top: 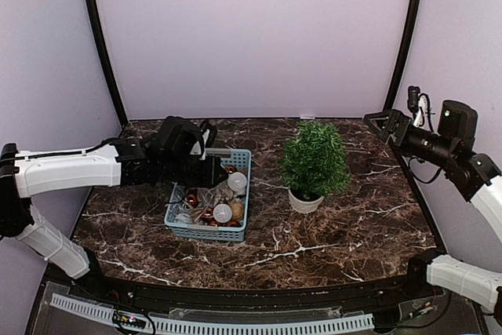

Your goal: Decorate the small christmas tree

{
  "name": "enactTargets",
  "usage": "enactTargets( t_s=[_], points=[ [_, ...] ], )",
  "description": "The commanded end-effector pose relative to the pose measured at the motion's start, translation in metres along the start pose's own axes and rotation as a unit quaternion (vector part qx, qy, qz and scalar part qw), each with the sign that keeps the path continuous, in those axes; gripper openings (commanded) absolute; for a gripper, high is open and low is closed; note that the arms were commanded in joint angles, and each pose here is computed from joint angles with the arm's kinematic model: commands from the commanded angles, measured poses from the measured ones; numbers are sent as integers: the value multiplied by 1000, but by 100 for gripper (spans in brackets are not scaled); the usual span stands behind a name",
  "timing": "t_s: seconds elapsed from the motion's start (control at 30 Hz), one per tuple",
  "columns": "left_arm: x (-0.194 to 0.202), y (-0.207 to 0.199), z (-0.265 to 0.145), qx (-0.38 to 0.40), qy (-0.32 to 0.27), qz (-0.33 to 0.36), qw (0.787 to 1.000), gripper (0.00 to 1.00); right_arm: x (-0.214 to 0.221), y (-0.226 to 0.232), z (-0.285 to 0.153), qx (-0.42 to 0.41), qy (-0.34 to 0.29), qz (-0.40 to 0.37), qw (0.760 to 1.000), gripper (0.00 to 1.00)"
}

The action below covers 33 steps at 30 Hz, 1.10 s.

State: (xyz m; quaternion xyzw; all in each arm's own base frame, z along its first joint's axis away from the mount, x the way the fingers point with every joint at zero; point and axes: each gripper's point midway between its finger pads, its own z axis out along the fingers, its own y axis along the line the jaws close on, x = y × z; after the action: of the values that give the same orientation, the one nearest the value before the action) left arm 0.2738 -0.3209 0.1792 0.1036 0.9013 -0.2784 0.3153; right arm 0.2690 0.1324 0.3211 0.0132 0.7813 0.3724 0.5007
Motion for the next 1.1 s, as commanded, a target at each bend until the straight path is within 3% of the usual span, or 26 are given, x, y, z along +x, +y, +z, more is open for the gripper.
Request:
enactTargets(
  t_s=[0.0, 0.4, 0.7, 1.07],
  points=[
    [-23, -22, -33, 30, -23, 74, 997, 0, -19, 43, -14, -75, -19, -37, 996, 99],
    [-63, -88, -107, 130, -34, 215, 967, 0, -16, 114, 1, -148, 32, -116, 982, 98],
    [-76, -131, -142, 219, -43, 253, 941, 0, 3, 177, 20, -210, 84, -167, 960, 99],
    [-84, -168, -182, 309, -50, 275, 909, 0, 68, 257, 54, -291, 142, -226, 919, 99]
  ],
)
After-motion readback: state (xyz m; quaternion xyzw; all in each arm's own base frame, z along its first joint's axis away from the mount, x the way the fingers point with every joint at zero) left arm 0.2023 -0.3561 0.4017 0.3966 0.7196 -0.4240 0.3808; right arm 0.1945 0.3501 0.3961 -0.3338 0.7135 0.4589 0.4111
